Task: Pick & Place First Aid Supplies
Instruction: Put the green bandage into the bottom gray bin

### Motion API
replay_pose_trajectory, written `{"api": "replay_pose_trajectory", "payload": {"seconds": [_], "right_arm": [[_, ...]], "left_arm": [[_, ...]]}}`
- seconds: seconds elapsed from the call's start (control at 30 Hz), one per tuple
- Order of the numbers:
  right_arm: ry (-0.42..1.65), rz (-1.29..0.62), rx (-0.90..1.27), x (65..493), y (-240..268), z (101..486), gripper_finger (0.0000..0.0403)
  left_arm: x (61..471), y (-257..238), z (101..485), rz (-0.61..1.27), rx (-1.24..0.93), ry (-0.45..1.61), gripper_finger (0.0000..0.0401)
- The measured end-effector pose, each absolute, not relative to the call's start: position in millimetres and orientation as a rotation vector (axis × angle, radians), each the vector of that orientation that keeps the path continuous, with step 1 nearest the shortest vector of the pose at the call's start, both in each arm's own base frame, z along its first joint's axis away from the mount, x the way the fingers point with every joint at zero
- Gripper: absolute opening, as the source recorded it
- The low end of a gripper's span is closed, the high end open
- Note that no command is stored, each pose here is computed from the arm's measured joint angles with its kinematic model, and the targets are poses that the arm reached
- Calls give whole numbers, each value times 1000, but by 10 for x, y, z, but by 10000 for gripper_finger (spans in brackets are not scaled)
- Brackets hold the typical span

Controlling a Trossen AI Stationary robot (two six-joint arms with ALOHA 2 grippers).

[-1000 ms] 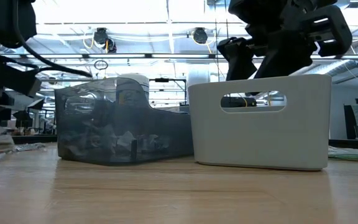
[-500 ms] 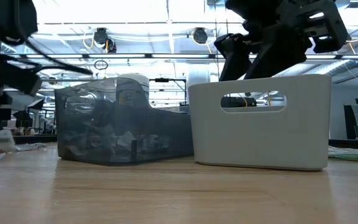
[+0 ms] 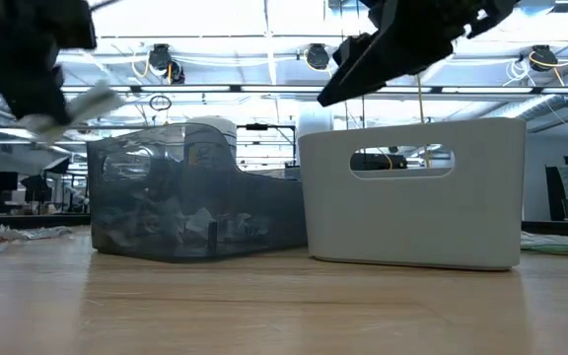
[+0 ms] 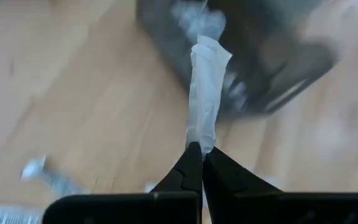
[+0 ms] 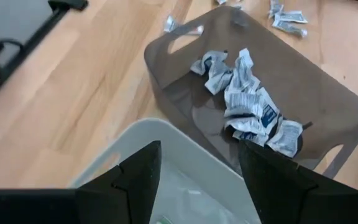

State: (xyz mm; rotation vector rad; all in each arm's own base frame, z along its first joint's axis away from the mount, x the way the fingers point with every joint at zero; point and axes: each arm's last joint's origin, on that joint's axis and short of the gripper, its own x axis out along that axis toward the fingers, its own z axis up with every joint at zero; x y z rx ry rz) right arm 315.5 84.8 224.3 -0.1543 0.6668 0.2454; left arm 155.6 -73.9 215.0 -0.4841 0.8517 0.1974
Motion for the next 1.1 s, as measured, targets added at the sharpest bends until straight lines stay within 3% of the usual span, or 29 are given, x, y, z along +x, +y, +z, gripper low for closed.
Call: {"api": "replay_pose_trajectory", "payload": {"seconds": [0.47,0.7,1.1], "right_arm": [[618,177,10,3107,763,2420,204],[378,140,171,3152,627,2742,197],[137,121,241,3226,455,2978,196]], "left_arm": [[1704,-829,2526,156,-354,370,1],[1863,-779,2662,176,-247,205,0],[2558,-709,2767,101,-124,229,0]]}}
